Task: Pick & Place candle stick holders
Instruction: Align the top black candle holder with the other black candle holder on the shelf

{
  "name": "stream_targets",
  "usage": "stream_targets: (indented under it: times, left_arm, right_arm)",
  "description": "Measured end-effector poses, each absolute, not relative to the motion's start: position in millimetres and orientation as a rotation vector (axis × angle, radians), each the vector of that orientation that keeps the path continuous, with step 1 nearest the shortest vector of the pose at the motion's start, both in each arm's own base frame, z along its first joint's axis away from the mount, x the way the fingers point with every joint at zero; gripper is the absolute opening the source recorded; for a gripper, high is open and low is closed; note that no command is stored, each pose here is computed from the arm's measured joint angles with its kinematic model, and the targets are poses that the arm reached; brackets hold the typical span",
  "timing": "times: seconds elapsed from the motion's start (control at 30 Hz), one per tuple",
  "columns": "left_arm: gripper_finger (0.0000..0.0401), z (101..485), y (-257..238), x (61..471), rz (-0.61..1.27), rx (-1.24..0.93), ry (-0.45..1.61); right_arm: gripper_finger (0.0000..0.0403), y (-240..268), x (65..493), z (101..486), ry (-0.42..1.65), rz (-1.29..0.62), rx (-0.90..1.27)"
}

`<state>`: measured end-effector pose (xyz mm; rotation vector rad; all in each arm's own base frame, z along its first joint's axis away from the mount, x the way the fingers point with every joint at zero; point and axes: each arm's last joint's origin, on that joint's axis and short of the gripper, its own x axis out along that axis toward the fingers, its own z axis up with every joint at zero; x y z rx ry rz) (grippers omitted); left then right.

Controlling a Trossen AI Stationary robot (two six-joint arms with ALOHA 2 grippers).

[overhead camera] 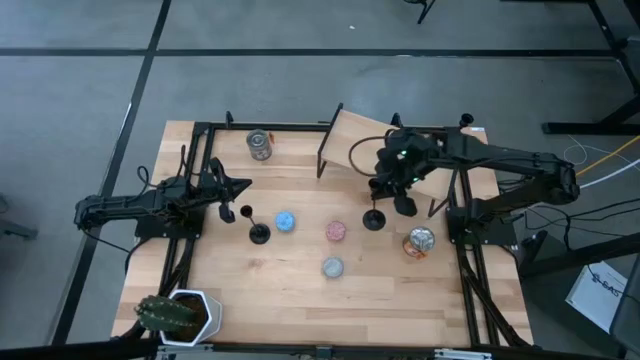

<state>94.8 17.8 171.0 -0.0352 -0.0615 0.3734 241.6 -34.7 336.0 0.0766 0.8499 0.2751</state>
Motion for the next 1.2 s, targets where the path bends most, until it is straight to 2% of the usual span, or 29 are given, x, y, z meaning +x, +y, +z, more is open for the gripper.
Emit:
stream_targets:
  times: [0.3, 0.57, 0.9, 1.2]
  left_arm:
    - [0.0009, 171, 18, 95, 0.373, -0.036, -0.062]
    - [0.0008, 171, 18, 95, 0.373, -0.035, -0.061]
    - [0.0012, 171, 18, 95, 0.373, -0.036, -0.062]
    - [0.0013, 171, 18, 95, 0.373, -0.035, -0.061]
  right_arm:
    - [0.0024, -25, 187, 381, 0.741, 0.226, 0.102]
    - [0.0024, -19, 129, 399, 0.686, 0.002, 0.11]
    - [0.0024, -12, 70, 403, 0.636, -0.172, 0.167]
    - [0.0024, -12, 41, 401, 0.619, -0.38, 0.165]
